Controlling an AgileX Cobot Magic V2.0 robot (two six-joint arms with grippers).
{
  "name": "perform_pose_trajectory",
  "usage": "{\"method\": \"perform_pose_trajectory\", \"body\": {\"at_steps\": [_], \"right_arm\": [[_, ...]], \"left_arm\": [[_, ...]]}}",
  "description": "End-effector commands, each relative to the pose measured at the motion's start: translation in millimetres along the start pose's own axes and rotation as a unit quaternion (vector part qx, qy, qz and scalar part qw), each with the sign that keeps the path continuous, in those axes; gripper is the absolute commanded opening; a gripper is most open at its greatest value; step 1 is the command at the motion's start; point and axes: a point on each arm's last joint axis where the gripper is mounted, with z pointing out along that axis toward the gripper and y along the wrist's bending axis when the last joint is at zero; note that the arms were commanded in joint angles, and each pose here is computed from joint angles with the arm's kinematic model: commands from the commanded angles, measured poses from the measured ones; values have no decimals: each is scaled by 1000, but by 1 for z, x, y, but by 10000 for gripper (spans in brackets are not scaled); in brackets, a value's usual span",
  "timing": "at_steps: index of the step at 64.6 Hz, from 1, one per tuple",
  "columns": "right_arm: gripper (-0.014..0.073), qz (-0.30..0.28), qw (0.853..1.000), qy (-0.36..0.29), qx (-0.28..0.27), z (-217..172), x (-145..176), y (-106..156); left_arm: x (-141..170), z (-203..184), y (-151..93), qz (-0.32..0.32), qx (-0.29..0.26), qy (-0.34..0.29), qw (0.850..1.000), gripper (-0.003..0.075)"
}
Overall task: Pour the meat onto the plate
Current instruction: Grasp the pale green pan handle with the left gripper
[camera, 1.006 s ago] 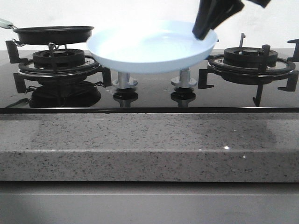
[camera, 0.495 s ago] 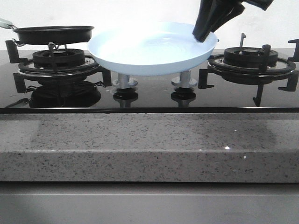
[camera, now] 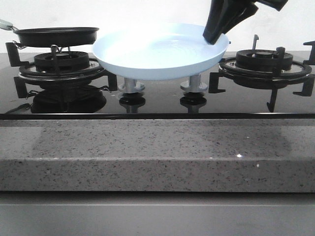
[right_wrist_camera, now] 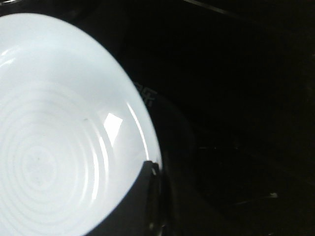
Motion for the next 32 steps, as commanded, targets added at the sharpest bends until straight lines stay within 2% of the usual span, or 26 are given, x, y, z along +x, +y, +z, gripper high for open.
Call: {"method": "perform_pose_trajectory", "body": {"at_steps": [1,9,13,21,32], "right_arm": [[-69,-5,998,-55,-11,-28,-9,9],[-69,-5,998,-55,-11,-28,-9,9],[-69,-5,998,-55,-11,-28,-9,9],[-69,-5,998,-55,-11,-28,-9,9],[-69,-5,998,-55,-11,-28,-9,9]], "left_arm": [[-25,7,-16,-36,39,1,999,441],[-45,27,-23,-63,121,53,989,441],[-54,39,-21,-98,155,73,980,441],[-70,62,-12,-136,175,86,971,441],[-81,95,-7,-136,189,116,966,441]]}}
